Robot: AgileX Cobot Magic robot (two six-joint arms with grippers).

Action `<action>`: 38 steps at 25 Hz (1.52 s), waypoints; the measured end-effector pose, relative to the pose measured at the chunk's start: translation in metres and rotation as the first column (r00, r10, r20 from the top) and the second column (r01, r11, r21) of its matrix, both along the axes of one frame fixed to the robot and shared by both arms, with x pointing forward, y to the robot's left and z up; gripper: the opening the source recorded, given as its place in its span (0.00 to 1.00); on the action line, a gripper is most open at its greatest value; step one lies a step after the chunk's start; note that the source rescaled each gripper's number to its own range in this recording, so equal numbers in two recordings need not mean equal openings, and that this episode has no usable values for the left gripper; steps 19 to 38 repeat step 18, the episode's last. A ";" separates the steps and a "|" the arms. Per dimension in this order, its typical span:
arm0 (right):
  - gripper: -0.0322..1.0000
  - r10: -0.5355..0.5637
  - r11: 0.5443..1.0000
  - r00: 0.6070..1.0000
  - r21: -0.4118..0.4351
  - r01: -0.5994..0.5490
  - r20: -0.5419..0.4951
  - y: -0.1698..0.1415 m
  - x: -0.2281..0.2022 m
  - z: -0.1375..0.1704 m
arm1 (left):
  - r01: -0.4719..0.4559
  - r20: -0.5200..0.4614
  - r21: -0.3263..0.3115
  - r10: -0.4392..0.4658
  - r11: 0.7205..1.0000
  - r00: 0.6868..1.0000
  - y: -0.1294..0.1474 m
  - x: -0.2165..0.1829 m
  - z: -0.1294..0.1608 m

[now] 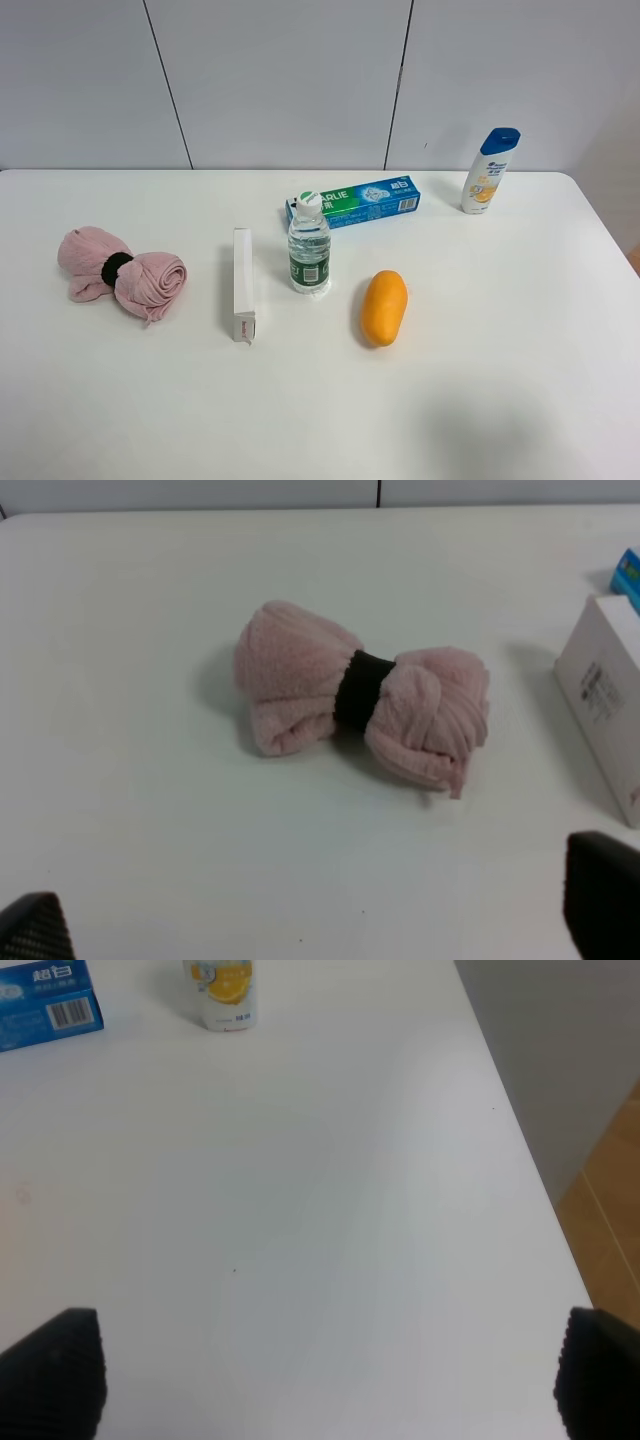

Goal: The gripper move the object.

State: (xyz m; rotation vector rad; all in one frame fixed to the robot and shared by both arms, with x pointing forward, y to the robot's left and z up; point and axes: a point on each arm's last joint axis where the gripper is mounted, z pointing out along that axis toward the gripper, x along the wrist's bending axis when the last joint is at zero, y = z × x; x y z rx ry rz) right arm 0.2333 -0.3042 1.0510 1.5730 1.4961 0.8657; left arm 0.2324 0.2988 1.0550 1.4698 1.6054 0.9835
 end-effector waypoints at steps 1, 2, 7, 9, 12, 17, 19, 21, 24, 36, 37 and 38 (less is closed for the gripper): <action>0.82 0.000 1.000 1.000 0.000 0.000 0.000 0.000 0.000 0.000 | 0.000 0.000 0.000 0.000 1.000 1.000 0.000 0.000 0.000; 0.82 0.000 1.000 1.000 0.000 0.000 0.000 0.000 0.000 0.000 | 0.000 0.000 0.000 0.000 1.000 1.000 0.000 0.000 0.000; 0.82 0.000 1.000 1.000 0.000 0.000 0.000 0.000 0.000 0.000 | 0.000 0.000 0.000 0.000 1.000 1.000 0.000 0.000 0.000; 0.82 0.000 1.000 1.000 0.000 0.000 0.000 0.000 0.000 0.000 | 0.000 0.000 0.000 0.000 1.000 1.000 0.000 0.000 0.000; 0.82 0.000 1.000 1.000 0.000 0.000 0.000 0.000 0.000 0.000 | 0.000 0.000 0.000 0.000 1.000 1.000 0.000 0.000 0.000; 0.82 0.000 1.000 1.000 0.000 0.000 0.000 0.000 0.000 0.000 | 0.000 0.000 0.000 0.000 1.000 1.000 0.000 0.000 0.000; 0.82 0.000 1.000 1.000 0.000 0.000 0.000 0.000 0.000 0.000 | 0.000 0.000 0.000 0.000 1.000 1.000 0.000 0.000 0.000; 0.82 0.000 1.000 1.000 0.000 0.000 0.000 0.000 0.000 0.000 | 0.000 0.000 0.000 0.000 1.000 1.000 0.000 0.000 0.000; 0.82 0.000 1.000 1.000 0.000 0.000 0.000 0.000 0.000 0.000 | 0.000 0.000 0.000 0.000 1.000 1.000 0.000 0.000 0.000; 0.82 0.000 1.000 1.000 0.000 0.000 0.000 0.000 0.000 0.000 | 0.000 0.000 0.000 0.000 1.000 1.000 0.000 0.000 0.000; 0.82 0.000 1.000 1.000 0.000 0.000 0.000 0.000 0.000 0.000 | 0.000 0.000 0.000 0.000 1.000 1.000 0.000 0.000 0.000; 0.82 0.000 1.000 1.000 0.000 0.000 0.000 0.000 0.000 0.000 | 0.000 0.000 0.000 0.000 1.000 1.000 0.000 0.000 0.000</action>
